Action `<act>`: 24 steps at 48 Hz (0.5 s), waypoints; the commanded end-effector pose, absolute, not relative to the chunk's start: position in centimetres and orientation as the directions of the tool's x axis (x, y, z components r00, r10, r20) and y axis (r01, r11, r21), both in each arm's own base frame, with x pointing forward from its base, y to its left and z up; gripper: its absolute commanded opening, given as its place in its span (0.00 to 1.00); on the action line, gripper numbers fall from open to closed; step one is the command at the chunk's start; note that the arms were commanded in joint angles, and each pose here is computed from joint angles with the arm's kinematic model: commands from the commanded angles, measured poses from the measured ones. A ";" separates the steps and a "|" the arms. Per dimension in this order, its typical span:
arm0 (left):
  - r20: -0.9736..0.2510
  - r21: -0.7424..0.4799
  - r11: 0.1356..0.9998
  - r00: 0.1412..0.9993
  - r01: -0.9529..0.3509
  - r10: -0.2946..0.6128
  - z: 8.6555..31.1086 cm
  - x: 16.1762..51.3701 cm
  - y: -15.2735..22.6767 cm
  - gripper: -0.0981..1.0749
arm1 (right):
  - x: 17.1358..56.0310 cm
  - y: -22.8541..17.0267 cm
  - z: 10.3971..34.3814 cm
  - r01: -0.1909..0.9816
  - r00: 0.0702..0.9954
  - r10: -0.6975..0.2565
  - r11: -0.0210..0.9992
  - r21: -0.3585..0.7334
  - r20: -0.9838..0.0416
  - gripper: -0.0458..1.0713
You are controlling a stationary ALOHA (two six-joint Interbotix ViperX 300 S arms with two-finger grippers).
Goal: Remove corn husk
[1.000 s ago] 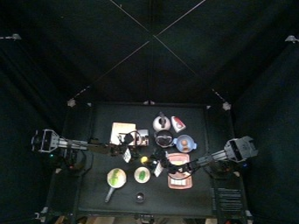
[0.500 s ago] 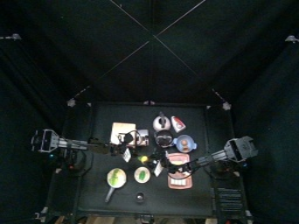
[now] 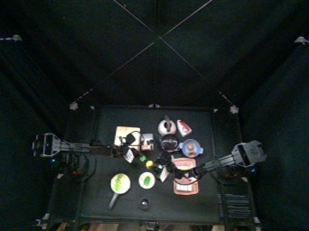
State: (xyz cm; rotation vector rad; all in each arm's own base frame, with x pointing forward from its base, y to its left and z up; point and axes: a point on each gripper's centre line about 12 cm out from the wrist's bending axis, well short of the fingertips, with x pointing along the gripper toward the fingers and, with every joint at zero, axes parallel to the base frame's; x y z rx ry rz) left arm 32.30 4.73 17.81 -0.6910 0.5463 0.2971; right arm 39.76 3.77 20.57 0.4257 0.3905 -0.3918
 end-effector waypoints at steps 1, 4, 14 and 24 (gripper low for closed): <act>-0.536 -0.523 0.748 0.840 -0.408 0.083 18.9 32.4 4.9 0.45 | 39.6 3.9 22.2 0.424 0.872 -0.278 0.841 0.336 -0.404 0.58; -0.533 -0.518 0.755 0.842 -0.402 0.083 19.0 32.3 4.9 0.45 | 39.6 3.9 22.3 0.423 0.873 -0.278 0.841 0.338 -0.402 0.58; -0.525 -0.513 0.764 0.847 -0.391 0.082 19.3 31.9 4.8 0.45 | 39.4 3.8 22.5 0.423 0.874 -0.278 0.839 0.343 -0.399 0.58; -0.526 -0.506 0.773 0.847 -0.383 0.075 19.2 31.9 4.5 0.45 | 39.2 3.8 22.4 0.424 0.872 -0.275 0.838 0.344 -0.404 0.57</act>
